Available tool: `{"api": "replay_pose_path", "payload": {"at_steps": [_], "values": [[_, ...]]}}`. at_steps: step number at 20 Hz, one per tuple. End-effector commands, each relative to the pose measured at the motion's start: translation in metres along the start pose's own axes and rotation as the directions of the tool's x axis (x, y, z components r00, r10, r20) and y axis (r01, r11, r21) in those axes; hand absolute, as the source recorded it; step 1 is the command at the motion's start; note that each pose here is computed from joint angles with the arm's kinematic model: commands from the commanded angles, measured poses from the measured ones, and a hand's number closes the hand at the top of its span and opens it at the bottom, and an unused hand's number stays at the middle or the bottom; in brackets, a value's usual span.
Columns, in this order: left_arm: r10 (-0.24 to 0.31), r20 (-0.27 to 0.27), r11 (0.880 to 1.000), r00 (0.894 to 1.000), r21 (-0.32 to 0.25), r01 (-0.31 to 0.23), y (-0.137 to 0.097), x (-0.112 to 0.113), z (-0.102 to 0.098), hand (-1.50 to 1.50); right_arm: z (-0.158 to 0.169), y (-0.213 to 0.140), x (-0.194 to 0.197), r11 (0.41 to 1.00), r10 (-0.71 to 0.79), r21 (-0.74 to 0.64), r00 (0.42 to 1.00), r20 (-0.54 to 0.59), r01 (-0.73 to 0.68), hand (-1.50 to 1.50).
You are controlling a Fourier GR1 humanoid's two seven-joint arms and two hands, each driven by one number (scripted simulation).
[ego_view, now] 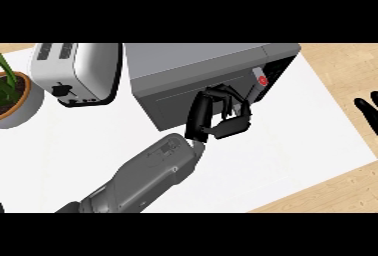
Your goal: Pick up the milk, place it into the microwave and close the microwave
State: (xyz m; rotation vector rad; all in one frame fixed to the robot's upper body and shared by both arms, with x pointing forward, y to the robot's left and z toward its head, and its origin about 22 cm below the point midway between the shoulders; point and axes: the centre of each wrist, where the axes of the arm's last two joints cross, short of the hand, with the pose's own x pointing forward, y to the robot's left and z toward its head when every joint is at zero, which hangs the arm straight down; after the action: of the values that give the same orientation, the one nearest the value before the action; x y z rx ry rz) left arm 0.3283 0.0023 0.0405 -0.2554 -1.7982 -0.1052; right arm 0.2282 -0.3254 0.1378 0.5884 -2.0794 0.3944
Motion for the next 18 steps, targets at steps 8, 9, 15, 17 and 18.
{"api": "replay_pose_path", "payload": {"at_steps": [8, 9, 15, 17, 18], "values": [[0.011, 0.039, 0.998, 0.999, 0.056, -0.013, 0.01, 0.005, -0.024, 1.5, -0.009, -0.005, 0.009, 1.0, -0.022, -0.003, 1.0, 0.021, 0.022, -1.5], [0.001, 0.044, 0.998, 0.999, 0.062, -0.003, 0.012, 0.001, -0.022, 1.5, -0.008, -0.006, 0.013, 1.0, -0.007, 0.004, 1.0, 0.009, 0.007, -1.5], [0.023, 0.052, 0.997, 0.998, 0.07, -0.027, 0.012, 0.002, -0.025, 1.5, -0.011, -0.014, 0.023, 1.0, 0.009, 0.001, 1.0, 0.007, -0.009, -1.5], [0.021, 0.066, 0.998, 0.998, 0.065, -0.025, 0.01, 0.005, -0.028, 1.5, -0.013, -0.013, 0.022, 1.0, -0.004, 0.014, 1.0, 0.006, 0.004, -1.5], [0.015, 0.068, 0.997, 0.998, 0.072, -0.02, 0.012, 0.0, -0.023, 1.5, -0.013, -0.015, 0.024, 1.0, -0.004, 0.011, 1.0, 0.016, 0.003, -1.5]]}}
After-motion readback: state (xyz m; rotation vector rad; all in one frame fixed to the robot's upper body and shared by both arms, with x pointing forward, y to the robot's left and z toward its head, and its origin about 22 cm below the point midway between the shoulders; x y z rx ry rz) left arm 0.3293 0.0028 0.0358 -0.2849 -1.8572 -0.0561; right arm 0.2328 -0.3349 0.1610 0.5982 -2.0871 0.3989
